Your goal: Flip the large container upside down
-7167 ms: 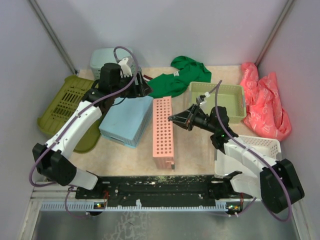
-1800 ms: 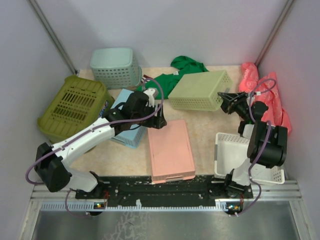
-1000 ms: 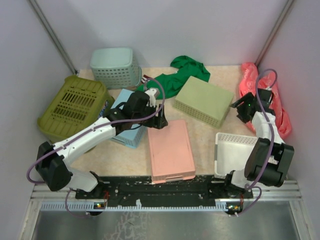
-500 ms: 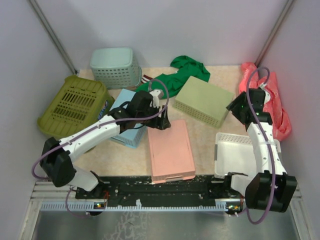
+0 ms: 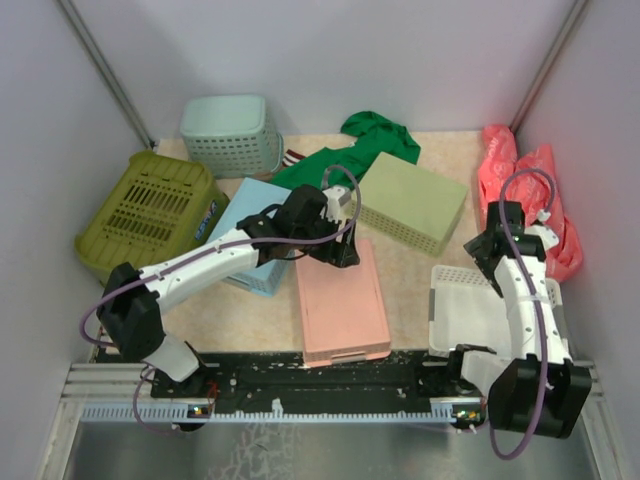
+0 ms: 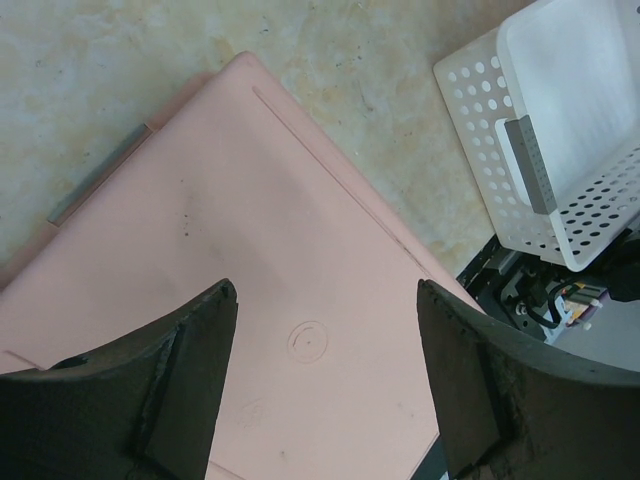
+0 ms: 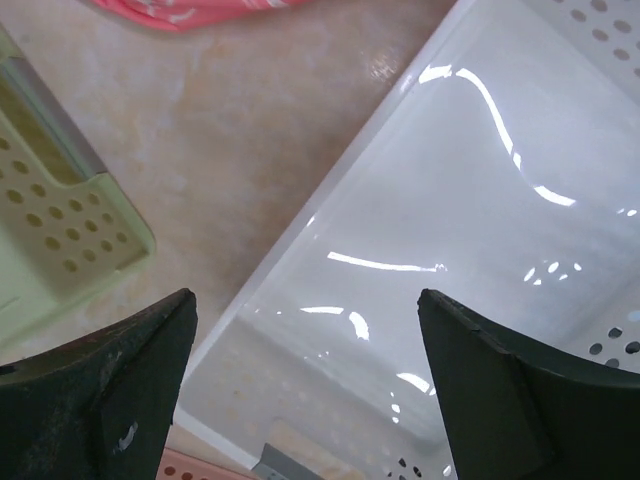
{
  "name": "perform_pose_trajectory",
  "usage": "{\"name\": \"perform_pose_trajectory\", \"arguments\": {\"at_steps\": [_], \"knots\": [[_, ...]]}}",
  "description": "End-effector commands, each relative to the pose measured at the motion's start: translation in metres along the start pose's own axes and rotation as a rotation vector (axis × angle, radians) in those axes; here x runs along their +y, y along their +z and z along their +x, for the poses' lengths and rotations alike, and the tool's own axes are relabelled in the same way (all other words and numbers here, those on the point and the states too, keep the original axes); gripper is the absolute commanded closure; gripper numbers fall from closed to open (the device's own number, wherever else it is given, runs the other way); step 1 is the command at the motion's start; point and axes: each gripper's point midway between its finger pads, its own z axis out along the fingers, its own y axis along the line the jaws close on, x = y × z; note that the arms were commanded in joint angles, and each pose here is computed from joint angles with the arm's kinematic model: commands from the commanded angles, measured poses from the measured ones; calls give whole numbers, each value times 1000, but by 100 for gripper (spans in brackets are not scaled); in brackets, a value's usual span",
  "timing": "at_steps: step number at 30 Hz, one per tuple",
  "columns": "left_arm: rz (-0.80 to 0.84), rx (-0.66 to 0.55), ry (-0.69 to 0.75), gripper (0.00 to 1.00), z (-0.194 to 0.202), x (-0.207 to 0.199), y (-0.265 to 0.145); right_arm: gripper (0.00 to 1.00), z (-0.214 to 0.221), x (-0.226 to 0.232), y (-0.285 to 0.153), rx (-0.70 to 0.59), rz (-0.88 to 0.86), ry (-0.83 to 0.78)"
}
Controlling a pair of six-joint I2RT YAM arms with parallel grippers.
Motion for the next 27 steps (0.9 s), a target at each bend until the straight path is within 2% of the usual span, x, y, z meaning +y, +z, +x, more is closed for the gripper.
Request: {"name": "perform_pose_trajectory", "arguments": {"at_steps": [1,3,7,16,20,24,27], "knots": [[12,-36,27,22,-10,-5,-5,8,14,-6,25,73,46,64],[-12,-36,32,21,-8,0,-7,8,21,-4,35,131,41,84],[-19,-30,29,20,-4,2,-10,7,31,0,46,167,31,87],[27,-33,56,20,-8,-16,-5,8,30,3,49,144,2,102],[96,-16,93,20,-13,-45,5,21,28,-1,53,128,5,119],[286,91,49,20,0,-83,15,26,24,-1,53,100,-14,133],[336,133,76,20,13,-104,33,44,23,-2,53,82,-24,139]]}}
